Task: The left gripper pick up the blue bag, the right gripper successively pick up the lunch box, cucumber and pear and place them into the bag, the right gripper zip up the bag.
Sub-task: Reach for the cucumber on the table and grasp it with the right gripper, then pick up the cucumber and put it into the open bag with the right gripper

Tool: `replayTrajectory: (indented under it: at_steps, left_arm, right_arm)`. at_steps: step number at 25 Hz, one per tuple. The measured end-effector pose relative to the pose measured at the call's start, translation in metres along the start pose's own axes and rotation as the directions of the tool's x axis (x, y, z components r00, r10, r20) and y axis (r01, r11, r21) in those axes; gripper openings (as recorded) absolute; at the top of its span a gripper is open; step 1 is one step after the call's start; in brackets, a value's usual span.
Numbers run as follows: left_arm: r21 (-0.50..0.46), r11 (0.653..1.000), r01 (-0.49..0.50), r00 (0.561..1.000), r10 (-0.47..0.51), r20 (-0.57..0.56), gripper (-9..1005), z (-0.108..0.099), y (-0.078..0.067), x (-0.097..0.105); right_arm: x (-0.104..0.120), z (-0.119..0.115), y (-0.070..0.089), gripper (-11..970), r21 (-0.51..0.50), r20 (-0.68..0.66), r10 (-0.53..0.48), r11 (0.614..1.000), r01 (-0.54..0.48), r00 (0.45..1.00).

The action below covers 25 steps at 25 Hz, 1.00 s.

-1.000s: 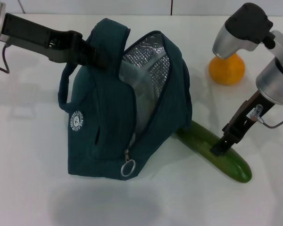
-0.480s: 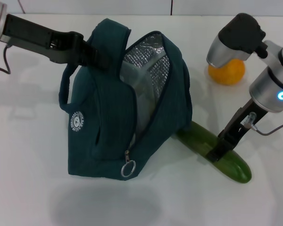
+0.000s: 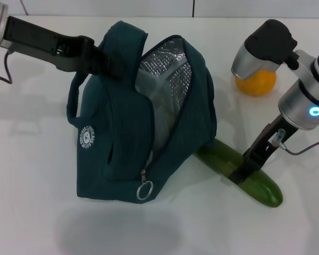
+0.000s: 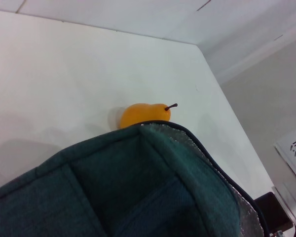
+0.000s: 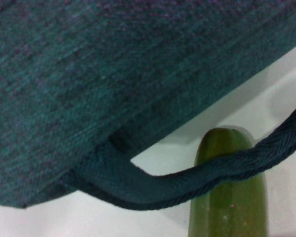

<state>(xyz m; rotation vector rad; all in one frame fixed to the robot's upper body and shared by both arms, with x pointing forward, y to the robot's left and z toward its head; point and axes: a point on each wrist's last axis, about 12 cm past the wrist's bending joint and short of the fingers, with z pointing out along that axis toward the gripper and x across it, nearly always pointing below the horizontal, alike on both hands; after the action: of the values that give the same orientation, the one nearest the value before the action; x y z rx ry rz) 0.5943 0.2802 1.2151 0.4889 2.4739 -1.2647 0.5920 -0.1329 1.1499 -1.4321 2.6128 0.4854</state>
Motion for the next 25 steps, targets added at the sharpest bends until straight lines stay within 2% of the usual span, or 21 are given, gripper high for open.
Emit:
replayTrajectory:
  at_steps: [25]
  left_arm:
    - [-0.001,1.0,-0.003,1.0,0.003,-0.002,44,0.0007,-0.0005,0.0]
  right_arm:
    - [-0.0009,0.0061,0.0001,645,0.005,0.011,-0.002,1.0,0.002,1.0]
